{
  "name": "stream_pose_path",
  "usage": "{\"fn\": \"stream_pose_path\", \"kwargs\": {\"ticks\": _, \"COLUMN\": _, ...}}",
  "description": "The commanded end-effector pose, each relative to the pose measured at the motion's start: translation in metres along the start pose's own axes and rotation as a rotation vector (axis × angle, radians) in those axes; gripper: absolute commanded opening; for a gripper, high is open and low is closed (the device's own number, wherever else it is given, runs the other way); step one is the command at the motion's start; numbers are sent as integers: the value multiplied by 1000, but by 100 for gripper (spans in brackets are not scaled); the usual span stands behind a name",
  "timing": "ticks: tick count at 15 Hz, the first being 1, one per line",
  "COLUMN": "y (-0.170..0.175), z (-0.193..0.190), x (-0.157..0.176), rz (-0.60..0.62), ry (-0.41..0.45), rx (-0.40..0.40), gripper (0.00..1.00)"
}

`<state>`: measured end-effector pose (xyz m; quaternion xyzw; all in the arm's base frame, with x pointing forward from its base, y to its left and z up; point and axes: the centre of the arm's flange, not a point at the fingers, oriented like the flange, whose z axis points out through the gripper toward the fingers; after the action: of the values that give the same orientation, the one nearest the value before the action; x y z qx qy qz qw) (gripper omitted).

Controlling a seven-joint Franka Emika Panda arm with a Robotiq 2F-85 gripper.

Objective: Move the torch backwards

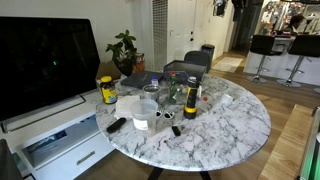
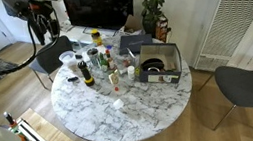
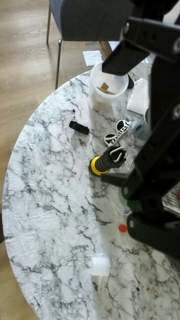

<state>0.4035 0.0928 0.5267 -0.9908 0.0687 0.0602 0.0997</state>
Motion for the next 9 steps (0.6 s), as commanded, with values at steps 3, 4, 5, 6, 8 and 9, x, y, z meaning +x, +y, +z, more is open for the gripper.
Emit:
{"fn": "stream_pose_path", "kwargs": {"ticks": 3, "y": -23, "z": 64, "x": 23, "rz": 185, "ry": 81, "rx": -23, "gripper": 100}}
{"fn": "stream_pose_path", "kwargs": {"ticks": 4, "y": -25, "z": 75, "x": 27, "rz": 211, "ry": 98, "rx": -27, "gripper": 100}}
{"fn": "stream_pose_path", "kwargs": {"ticks": 5, "y": -28, "z": 91, "x": 31, "rz": 230, "ry": 94, "rx": -33, "gripper": 100}}
{"fn": "stream_pose_path", "kwargs": {"ticks": 6, "y": -29, "z": 102, "x": 33, "rz": 250, "ry": 93, "rx": -39, "gripper": 100}}
{"fn": "stream_pose_path", "kwargs": {"ticks": 8, "y": -29, "z": 127, "x": 35, "rz": 262, "ry": 91, "rx": -70, "gripper": 100}}
{"fn": "stream_pose_path", "kwargs": {"ticks": 9, "y": -28, "z": 138, "x": 36, "rz": 253, "ry": 87, "rx": -80, "gripper": 100}}
